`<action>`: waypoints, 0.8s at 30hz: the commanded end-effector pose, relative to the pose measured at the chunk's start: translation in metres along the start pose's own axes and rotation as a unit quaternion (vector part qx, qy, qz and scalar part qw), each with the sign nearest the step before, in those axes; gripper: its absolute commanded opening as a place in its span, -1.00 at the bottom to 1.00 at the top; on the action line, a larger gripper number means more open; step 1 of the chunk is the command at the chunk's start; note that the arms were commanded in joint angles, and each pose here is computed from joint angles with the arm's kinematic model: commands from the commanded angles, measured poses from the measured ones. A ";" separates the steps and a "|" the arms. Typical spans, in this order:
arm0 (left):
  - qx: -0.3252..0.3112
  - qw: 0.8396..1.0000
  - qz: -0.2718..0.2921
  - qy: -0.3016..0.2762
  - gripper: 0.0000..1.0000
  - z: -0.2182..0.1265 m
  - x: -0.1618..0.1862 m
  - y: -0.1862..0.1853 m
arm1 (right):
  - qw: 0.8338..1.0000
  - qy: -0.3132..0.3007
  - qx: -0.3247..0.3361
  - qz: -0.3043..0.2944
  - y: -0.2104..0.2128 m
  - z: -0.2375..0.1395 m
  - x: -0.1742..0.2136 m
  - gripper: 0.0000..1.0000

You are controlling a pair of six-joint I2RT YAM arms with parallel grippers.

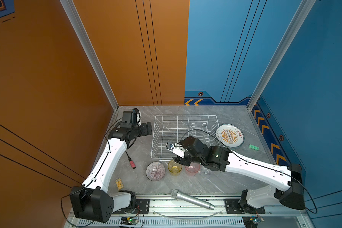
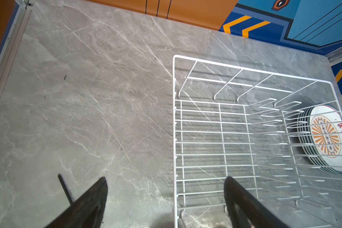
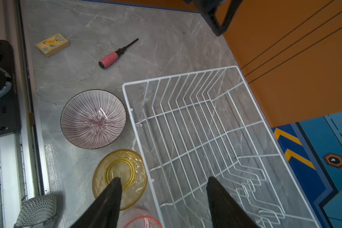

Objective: Unload the mixed dishes from the dish rack

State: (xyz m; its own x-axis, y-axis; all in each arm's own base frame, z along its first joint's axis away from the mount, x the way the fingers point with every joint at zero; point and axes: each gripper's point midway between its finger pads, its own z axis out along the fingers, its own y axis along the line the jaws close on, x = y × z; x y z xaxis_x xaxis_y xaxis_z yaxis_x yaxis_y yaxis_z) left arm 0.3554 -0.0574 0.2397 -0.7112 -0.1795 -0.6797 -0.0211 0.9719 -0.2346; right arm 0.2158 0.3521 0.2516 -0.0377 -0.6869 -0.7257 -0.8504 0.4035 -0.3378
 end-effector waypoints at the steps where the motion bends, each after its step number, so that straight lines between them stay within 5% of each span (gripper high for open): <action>1: -0.007 0.999 0.016 -0.030 0.86 -0.008 -0.007 0.000 | 0.998 -0.039 0.021 0.054 -0.019 -0.017 -0.004 0.38; 10: -0.014 0.997 0.034 -0.064 0.87 -0.010 -0.008 0.003 | 0.980 -0.050 0.112 0.155 -0.083 -0.055 0.035 0.49; 17: -0.046 0.987 0.100 -0.118 0.96 0.016 0.006 0.023 | 0.946 -0.056 0.190 0.255 -0.130 -0.087 0.085 0.57; 24: -0.065 0.963 0.116 -0.234 0.96 0.039 0.031 0.045 | 0.902 -0.045 0.266 0.338 -0.168 -0.108 0.148 0.64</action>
State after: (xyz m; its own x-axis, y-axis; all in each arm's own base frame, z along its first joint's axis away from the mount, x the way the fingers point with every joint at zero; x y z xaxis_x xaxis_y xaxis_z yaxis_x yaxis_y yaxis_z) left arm 0.3463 -0.0350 0.1472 -0.5327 0.0033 -0.8463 0.0296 0.9995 -0.0148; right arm 0.2925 0.1313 0.2687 -0.3787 -0.2138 -0.9005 -0.3377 0.9378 -0.0806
